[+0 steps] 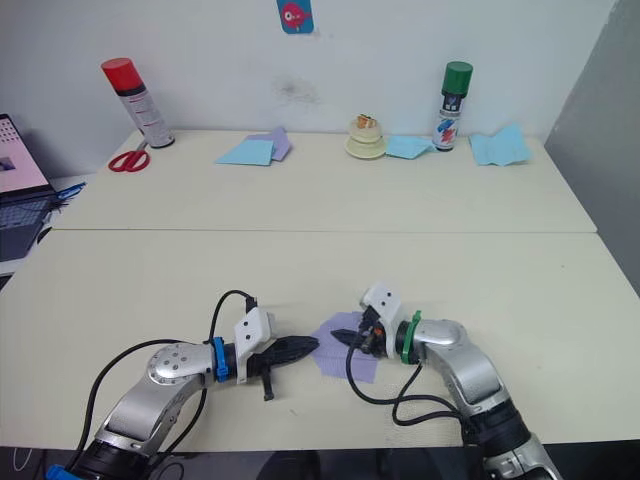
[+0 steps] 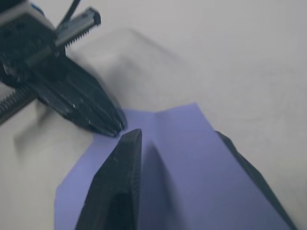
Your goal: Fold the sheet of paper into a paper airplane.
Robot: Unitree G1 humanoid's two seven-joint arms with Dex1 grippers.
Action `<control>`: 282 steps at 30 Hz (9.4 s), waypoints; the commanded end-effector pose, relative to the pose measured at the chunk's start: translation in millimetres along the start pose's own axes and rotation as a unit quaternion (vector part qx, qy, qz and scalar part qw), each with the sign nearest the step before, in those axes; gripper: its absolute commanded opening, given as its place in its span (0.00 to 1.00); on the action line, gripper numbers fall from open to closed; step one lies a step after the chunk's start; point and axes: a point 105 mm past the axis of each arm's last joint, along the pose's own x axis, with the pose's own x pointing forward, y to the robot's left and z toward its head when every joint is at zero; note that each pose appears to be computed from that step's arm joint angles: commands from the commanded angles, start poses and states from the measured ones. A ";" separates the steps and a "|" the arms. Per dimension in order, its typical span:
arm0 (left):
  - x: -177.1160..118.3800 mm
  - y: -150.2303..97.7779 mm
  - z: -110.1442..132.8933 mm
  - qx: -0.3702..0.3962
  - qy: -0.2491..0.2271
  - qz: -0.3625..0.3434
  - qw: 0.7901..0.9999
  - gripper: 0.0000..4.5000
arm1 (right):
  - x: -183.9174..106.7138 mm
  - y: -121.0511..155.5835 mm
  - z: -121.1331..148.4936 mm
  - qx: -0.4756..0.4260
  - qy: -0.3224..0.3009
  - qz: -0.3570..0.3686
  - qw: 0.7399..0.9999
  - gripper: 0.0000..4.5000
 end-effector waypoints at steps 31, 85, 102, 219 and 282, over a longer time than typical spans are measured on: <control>1.2 -9.2 -23.0 0.023 0.041 -0.027 0.999 0.00 | -5.0 -6.1 25.6 0.065 0.127 0.071 0.987 0.38; -7.8 5.5 -39.4 -0.060 0.074 0.026 0.995 0.00 | 3.8 53.8 -22.2 -0.422 0.070 0.105 0.898 0.01; -30.7 4.7 -41.8 -0.056 0.090 0.028 0.994 0.00 | 9.3 58.1 -35.0 -0.388 0.080 0.106 0.912 0.01; 6.2 -15.6 -13.9 0.022 0.059 -0.063 0.996 0.00 | -6.3 60.3 -71.6 -0.422 0.110 0.146 0.888 0.01; 17.2 -18.6 -41.4 -0.005 0.084 -0.077 0.993 0.00 | -26.7 13.7 -44.0 -0.202 0.150 -0.043 0.967 0.01</control>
